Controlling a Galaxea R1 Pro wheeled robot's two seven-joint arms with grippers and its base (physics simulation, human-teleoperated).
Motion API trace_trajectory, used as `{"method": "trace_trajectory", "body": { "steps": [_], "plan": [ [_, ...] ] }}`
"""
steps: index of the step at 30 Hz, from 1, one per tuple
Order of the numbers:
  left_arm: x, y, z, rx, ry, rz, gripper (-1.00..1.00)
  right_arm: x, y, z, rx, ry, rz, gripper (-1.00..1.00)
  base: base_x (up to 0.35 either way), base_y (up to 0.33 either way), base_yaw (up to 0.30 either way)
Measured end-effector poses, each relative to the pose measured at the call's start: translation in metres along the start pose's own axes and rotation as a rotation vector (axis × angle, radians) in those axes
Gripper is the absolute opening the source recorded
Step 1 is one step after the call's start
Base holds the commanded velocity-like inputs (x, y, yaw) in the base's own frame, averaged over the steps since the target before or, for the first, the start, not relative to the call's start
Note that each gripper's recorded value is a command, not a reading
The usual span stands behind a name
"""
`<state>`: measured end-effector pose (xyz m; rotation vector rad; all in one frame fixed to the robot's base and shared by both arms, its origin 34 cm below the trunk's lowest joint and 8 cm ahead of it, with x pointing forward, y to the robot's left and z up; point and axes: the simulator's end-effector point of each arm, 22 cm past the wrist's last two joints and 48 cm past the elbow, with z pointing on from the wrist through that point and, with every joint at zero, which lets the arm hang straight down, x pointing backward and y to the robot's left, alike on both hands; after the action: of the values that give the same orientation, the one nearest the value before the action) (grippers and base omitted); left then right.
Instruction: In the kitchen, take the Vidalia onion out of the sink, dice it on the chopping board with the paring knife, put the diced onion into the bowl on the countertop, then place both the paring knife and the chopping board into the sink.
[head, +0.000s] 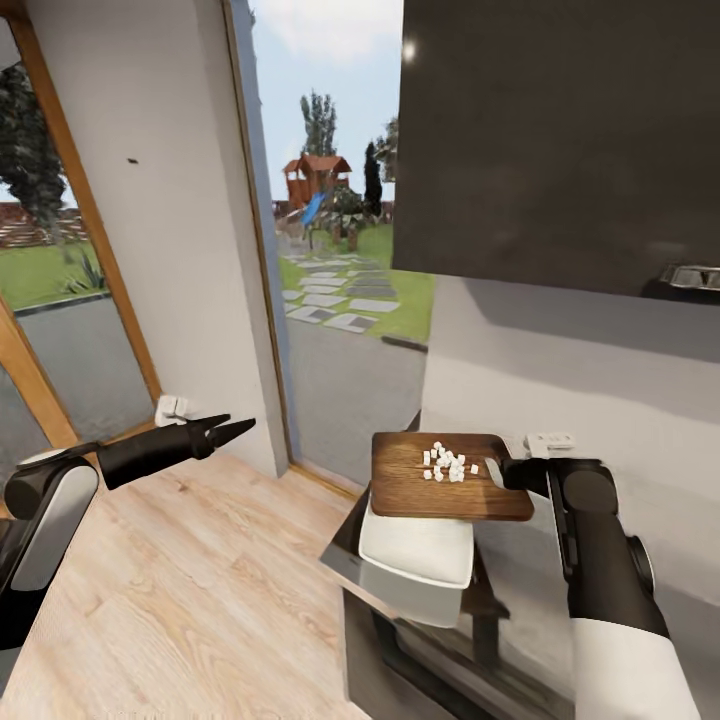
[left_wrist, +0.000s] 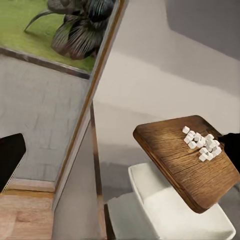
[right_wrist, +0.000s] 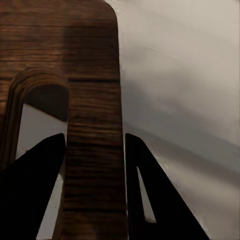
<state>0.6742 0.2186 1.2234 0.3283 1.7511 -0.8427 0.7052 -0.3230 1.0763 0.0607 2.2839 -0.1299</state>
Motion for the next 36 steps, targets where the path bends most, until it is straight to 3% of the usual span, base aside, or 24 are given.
{"method": "trace_trajectory", "body": {
  "steps": [13, 23, 25, 28, 36],
  "plan": [
    [-0.0002, 0.0003, -0.0001, -0.001, -0.001, 0.000, 1.00, 0.0000, 0.0004, 0.0000, -0.002, 0.000, 0.001, -1.00, 0.000, 0.000, 0.265],
    [-0.0012, 0.0004, -0.0001, -0.002, -0.005, 0.003, 1.00, -0.0004, 0.0019, -0.0003, -0.007, -0.001, 0.002, -1.00, 0.000, 0.000, 0.006],
    [-0.0078, -0.0018, 0.0014, 0.004, -0.039, 0.031, 1.00, -0.0004, 0.0019, -0.0003, -0.007, -0.001, 0.002, -1.00, 0.000, 0.000, 0.000],
    [-0.0055, -0.0072, 0.0060, 0.016, -0.040, 0.051, 1.00, -0.0004, 0.0019, -0.0003, -0.007, -0.001, 0.002, -1.00, 0.000, 0.000, 0.000],
    [-0.0046, -0.0089, 0.0076, 0.020, -0.041, 0.058, 1.00, -0.0002, 0.0020, -0.0002, -0.007, -0.001, 0.002, -1.00, 0.000, 0.000, 0.000]
  ]
}}
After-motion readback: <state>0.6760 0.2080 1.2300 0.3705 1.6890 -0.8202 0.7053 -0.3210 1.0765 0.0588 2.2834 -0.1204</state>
